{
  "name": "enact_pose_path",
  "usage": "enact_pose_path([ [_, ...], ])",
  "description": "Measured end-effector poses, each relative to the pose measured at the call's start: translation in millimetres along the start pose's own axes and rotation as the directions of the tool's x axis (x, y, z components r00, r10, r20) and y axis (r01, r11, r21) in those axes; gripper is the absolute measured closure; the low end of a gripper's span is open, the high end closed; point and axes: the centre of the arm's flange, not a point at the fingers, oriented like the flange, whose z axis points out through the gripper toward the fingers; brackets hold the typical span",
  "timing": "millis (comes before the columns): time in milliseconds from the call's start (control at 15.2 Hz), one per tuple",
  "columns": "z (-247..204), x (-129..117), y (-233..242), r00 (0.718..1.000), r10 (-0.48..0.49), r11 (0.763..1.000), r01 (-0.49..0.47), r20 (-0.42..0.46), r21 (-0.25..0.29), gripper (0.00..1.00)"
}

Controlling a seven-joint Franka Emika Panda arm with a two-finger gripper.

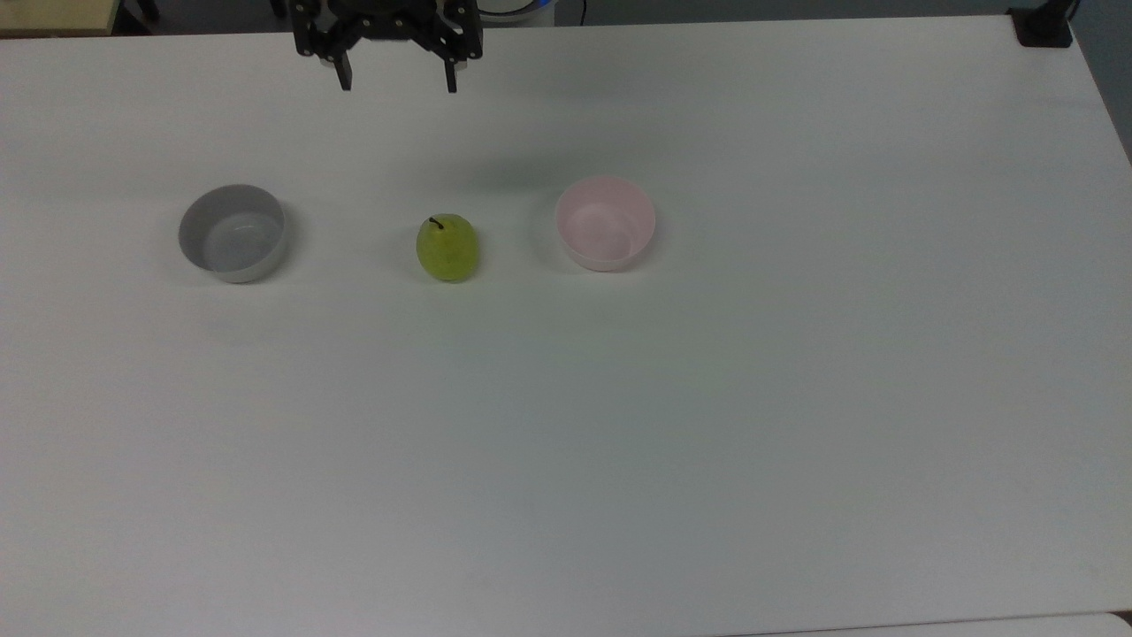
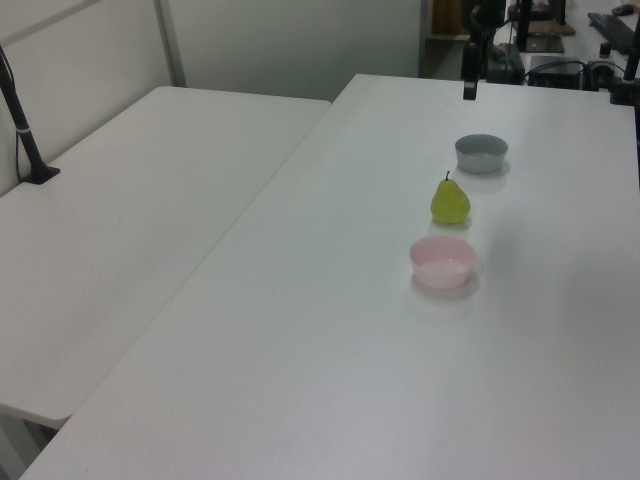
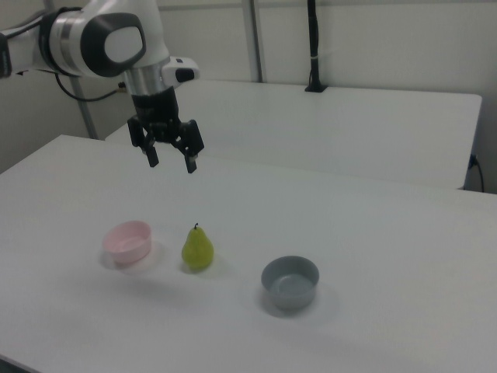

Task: Place the pear in the bowl
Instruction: 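Lower the open gripper onto the yellow-green pear and close it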

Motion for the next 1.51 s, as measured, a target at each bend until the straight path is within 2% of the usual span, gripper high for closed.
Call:
enact_pose_path([
  [263,67.1,14.2,-14.2,0.998,-0.060,0.998,0.060,0.008,-0.001,0.00],
  [592,150.7,15.9,-27.6,0.983,-0.166,0.986,0.166,0.081,0.009,0.00],
  [724,161.5,13.7,-28.7,0.980,-0.181,0.983,0.182,0.081,0.005,0.00],
  [987,188.6,10.9,-28.3,0.976,-0.210,0.977,0.212,0.060,-0.036,0.00],
  [1514,229.1,19.6,-30.2,0.972,-0.224,0.973,0.227,0.069,-0.046,0.00],
])
